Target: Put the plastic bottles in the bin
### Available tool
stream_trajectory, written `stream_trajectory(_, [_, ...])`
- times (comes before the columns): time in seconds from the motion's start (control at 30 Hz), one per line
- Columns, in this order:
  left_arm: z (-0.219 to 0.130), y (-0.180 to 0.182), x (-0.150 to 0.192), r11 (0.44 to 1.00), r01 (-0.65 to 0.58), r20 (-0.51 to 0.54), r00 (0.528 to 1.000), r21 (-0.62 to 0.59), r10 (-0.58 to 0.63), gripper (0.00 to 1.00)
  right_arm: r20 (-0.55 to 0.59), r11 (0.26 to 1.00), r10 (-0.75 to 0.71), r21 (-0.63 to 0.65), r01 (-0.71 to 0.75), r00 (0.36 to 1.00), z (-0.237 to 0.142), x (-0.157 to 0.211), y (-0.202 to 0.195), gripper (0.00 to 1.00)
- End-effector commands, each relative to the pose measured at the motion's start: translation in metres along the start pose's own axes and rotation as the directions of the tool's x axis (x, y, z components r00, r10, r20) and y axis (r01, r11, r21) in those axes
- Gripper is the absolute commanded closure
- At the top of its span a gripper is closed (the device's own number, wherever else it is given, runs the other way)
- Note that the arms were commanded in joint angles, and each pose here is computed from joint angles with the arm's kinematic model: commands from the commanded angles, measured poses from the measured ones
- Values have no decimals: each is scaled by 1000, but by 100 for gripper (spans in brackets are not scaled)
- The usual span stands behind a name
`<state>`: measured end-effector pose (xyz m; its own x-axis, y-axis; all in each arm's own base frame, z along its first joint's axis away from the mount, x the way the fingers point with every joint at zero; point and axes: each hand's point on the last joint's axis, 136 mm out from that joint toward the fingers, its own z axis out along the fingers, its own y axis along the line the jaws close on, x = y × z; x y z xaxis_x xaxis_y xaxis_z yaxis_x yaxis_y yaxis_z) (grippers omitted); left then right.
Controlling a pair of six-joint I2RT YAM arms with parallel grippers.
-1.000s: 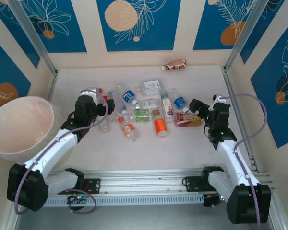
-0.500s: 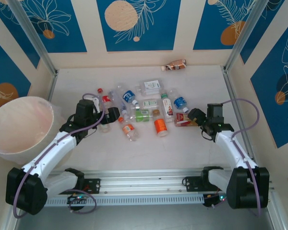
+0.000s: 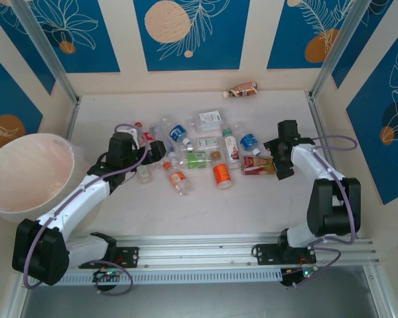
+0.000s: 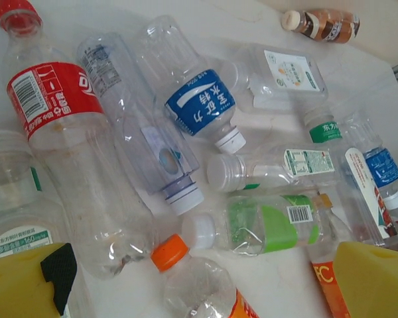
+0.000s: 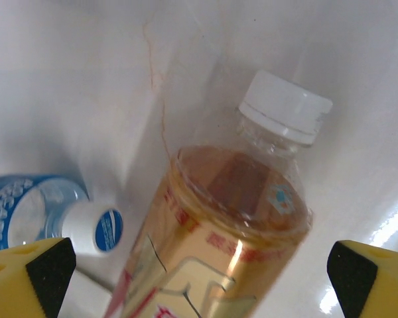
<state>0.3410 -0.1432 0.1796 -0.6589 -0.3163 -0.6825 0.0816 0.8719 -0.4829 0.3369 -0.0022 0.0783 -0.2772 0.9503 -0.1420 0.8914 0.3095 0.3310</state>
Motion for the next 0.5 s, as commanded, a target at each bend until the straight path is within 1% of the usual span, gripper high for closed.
stream_trajectory(0.0, [0, 6, -2, 999, 26, 38, 999, -17, -26, 0, 35, 988, 138, 68, -140, 990, 11, -6, -1, 0])
stream_trajectory(0.23, [-5, 7, -4, 999, 48, 58, 997, -8, -48, 0, 21, 973, 194, 127, -195, 981, 46, 0, -13, 1])
stream_trajectory(0.33, [-4, 4, -3, 999, 53, 58, 997, 11, -54, 0, 26, 975, 195, 102, -197, 980, 58, 1, -17, 8])
stream_trajectory(0.4, [0, 3, -1, 998, 61, 54, 997, 23, -62, 0, 21, 977, 194, 81, -196, 981, 63, 2, -18, 14])
stream_trajectory(0.47, [4, 1, 0, 997, 68, 47, 996, 39, -70, 0, 28, 979, 191, 72, -193, 981, 65, 1, -19, 18])
